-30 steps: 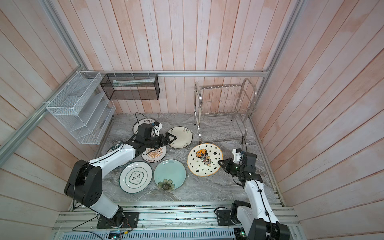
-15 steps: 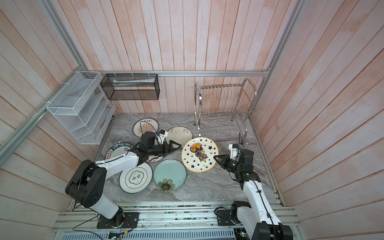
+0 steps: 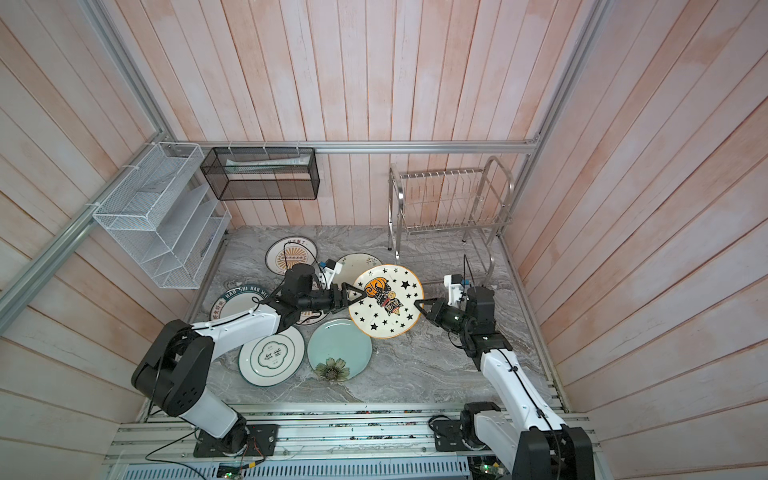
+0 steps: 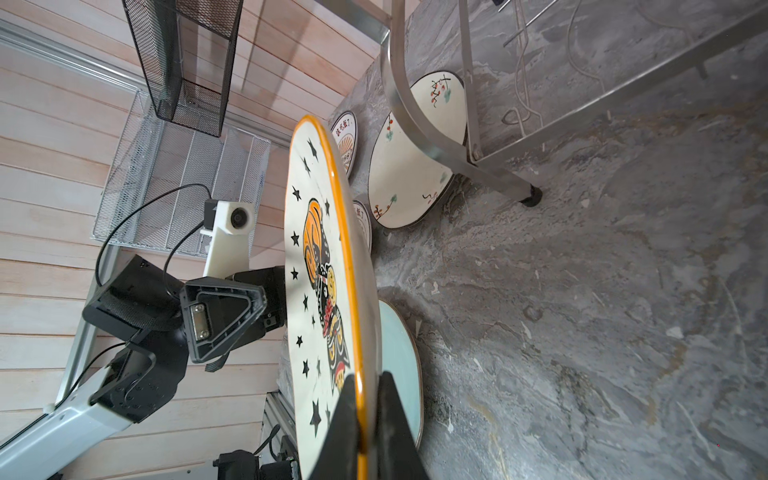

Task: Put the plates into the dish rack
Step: 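Pinch and tilt up the star plate rim with the right gripper while the left approaches, then raise the star plate upright with the right gripper while the left grasps its rim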

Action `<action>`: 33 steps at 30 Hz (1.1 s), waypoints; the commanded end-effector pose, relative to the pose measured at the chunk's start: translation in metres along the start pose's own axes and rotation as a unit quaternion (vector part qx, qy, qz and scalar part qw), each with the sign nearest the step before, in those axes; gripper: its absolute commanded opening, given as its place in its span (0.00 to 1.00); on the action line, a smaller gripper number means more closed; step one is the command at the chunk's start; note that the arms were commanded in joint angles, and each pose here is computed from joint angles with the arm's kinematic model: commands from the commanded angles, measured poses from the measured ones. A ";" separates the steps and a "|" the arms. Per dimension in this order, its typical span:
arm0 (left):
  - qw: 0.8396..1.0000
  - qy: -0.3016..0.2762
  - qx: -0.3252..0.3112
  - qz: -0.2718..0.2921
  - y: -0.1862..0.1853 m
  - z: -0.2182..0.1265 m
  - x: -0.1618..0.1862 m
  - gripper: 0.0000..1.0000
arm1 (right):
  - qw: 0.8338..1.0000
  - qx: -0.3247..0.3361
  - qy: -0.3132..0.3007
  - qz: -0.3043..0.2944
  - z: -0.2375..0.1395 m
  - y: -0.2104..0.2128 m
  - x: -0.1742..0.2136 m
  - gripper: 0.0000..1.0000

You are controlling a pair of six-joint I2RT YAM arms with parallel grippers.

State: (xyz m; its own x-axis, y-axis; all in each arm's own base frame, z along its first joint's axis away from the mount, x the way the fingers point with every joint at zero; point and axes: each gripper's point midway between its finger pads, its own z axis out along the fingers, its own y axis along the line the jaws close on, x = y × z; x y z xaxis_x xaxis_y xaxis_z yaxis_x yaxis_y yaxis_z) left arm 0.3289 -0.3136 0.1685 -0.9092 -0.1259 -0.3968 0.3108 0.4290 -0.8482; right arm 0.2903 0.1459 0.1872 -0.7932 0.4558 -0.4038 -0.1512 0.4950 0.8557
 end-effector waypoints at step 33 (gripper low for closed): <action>0.997 -0.021 0.055 0.044 -0.041 -0.015 -0.015 0.00 | 0.989 -0.101 -0.060 -0.087 0.012 0.079 -0.039 0.00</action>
State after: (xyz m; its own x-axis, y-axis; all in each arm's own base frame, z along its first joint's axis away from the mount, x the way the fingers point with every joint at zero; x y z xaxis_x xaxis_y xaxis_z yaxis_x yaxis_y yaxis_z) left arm 0.3327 -0.3077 0.1976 -0.9052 -0.1643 -0.3920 0.3147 0.3610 -0.8779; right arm 0.3133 0.1603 0.2014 -0.7479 0.4677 -0.4710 -0.2214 0.4932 0.8413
